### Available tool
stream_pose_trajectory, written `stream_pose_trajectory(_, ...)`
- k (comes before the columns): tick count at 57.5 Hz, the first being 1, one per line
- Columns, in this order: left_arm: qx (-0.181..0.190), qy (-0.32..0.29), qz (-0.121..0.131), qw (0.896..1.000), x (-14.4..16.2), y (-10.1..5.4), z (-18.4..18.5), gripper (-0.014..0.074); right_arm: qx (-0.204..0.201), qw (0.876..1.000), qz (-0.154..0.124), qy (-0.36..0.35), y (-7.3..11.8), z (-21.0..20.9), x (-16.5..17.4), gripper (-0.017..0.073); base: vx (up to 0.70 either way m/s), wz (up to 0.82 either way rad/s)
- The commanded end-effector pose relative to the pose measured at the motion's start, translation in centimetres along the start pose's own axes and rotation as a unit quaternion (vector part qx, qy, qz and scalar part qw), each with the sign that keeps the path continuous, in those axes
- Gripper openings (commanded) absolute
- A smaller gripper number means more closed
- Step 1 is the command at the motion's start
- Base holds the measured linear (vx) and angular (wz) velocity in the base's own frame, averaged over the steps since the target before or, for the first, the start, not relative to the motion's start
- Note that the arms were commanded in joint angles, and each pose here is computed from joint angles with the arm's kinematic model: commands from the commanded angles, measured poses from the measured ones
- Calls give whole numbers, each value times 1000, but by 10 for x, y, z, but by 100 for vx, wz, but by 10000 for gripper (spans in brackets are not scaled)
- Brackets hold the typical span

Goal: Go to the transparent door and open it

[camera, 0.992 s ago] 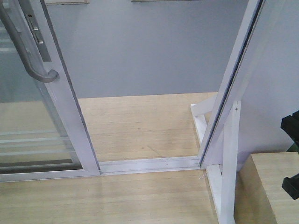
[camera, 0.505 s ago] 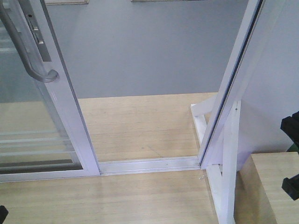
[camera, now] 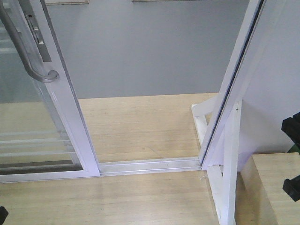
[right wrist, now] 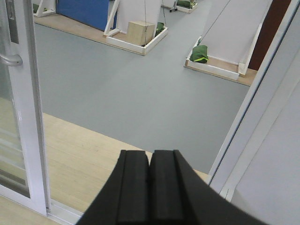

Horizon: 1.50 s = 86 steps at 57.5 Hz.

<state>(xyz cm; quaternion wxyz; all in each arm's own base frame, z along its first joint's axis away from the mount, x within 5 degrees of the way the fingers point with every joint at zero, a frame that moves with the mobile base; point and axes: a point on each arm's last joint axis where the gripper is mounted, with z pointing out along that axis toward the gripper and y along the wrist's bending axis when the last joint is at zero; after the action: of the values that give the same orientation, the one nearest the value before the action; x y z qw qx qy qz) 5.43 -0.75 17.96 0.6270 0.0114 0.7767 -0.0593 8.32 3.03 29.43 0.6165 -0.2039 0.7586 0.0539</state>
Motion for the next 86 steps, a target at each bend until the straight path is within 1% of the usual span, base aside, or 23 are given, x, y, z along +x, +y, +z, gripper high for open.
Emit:
stream_pose_trajectory(1,-2,-33,-8,999,1,1,1,-2,10,999,-3,-51,-3,-3,-16,0,0,0)
stream_pose_trajectory(8,-2,-33,-8,999,1,1,1,-2,10,998,-1,-58,-1,-3,-4,0,0,0)
stream_pose_trajectory(11,-2,-33,-8,999,1,1,1,-2,9,997,5,-70,2,-4,10,0,0,0)
stream_pose_trajectory(16,-2,-33,-8,999,1,1,1,-2,8,995,24,-98,8,-6,41,0,0,0)
stream_pose_trajectory(23,-2,-33,-8,999,1,1,1,-2,13,990,31,-134,14,-9,77,0,0,0)
stream_pose_trajectory(28,-2,-33,-8,999,1,1,1,-2,12,988,48,-144,18,-8,97,0,0,0)
stream_pose_trajectory(30,-2,-33,-8,999,1,1,1,-2,9,989,55,-134,19,-8,102,0,0,0)
stream_pose_trajectory(36,-2,-33,-7,999,1,1,1,-2,5,992,57,-114,20,-7,104,0,0,0)
stream_pose_trajectory(40,-2,-33,-8,999,1,1,1,-2,11,993,58,-106,19,-7,106,0,0,0)
stream_pose_trajectory(51,-2,-33,-8,999,1,1,1,-2,71,990,66,-98,12,-8,107,0,0,0)
stream_pose_trajectory(56,-2,-33,-8,999,1,1,1,-2,88,989,68,-97,11,-8,107,0,0,0)
stream_pose_trajectory(86,-2,-33,-8,999,1,1,1,-2,93,989,69,-95,10,-8,108,0,0,0)
